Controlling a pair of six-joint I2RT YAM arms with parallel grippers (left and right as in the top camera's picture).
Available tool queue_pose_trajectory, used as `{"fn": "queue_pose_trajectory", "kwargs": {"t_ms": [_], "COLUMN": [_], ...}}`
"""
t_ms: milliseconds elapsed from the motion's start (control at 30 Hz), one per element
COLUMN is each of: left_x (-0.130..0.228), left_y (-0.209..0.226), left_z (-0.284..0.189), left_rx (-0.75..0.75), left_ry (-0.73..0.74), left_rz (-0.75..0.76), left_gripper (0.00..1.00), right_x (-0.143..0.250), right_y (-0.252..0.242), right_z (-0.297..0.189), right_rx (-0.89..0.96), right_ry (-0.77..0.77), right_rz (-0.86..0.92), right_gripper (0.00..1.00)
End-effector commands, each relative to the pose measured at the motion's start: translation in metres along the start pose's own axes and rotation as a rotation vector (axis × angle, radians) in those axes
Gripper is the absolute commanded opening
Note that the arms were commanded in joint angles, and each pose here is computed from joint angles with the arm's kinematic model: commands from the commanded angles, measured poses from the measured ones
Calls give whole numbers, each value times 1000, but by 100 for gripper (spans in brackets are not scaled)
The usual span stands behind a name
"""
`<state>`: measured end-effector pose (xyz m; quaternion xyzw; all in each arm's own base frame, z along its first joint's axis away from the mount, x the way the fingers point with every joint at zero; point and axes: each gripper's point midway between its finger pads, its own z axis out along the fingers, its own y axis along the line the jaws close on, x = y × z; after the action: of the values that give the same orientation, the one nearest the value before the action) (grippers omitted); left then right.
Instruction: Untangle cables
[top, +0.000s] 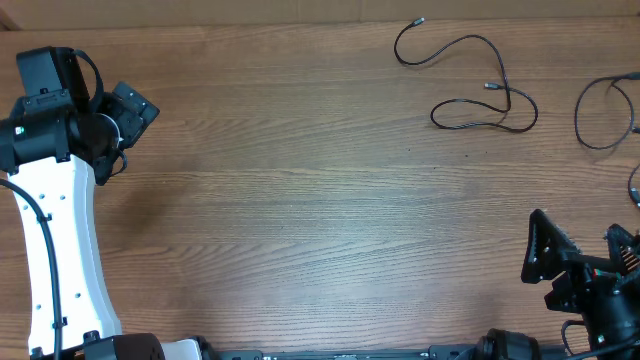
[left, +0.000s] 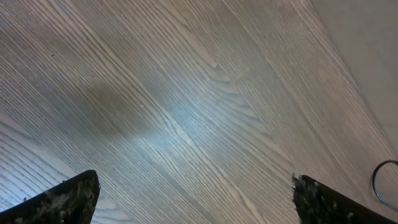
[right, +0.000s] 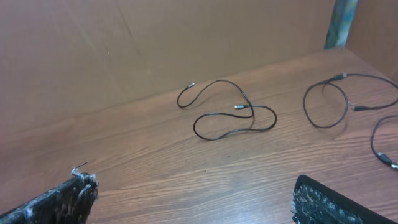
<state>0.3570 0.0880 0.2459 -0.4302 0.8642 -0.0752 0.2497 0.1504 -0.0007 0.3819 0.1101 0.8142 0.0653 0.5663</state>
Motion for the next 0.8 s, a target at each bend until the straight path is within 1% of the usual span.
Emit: {"fn": "queue_pose_trajectory", "kwargs": {"t_ms": [0, 333, 767], "left_x": [-4, -4, -4], "left_y": [-1, -1, -1], "left_z": [-7, -7, -7], "left_rx": [5, 6, 5], "left_ry": [-25, -25, -25], "left_rz": [22, 22, 22], "left_gripper": [99, 100, 99], "right_x": [0, 12, 61], "right_y": [2, 1, 2], "right_z": [2, 24, 82], "right_rx": [-15, -43, -175], "right_ry": [3, 1, -182], "right_rz": [-6, -15, -76], "right_gripper": [100, 100, 100]}}
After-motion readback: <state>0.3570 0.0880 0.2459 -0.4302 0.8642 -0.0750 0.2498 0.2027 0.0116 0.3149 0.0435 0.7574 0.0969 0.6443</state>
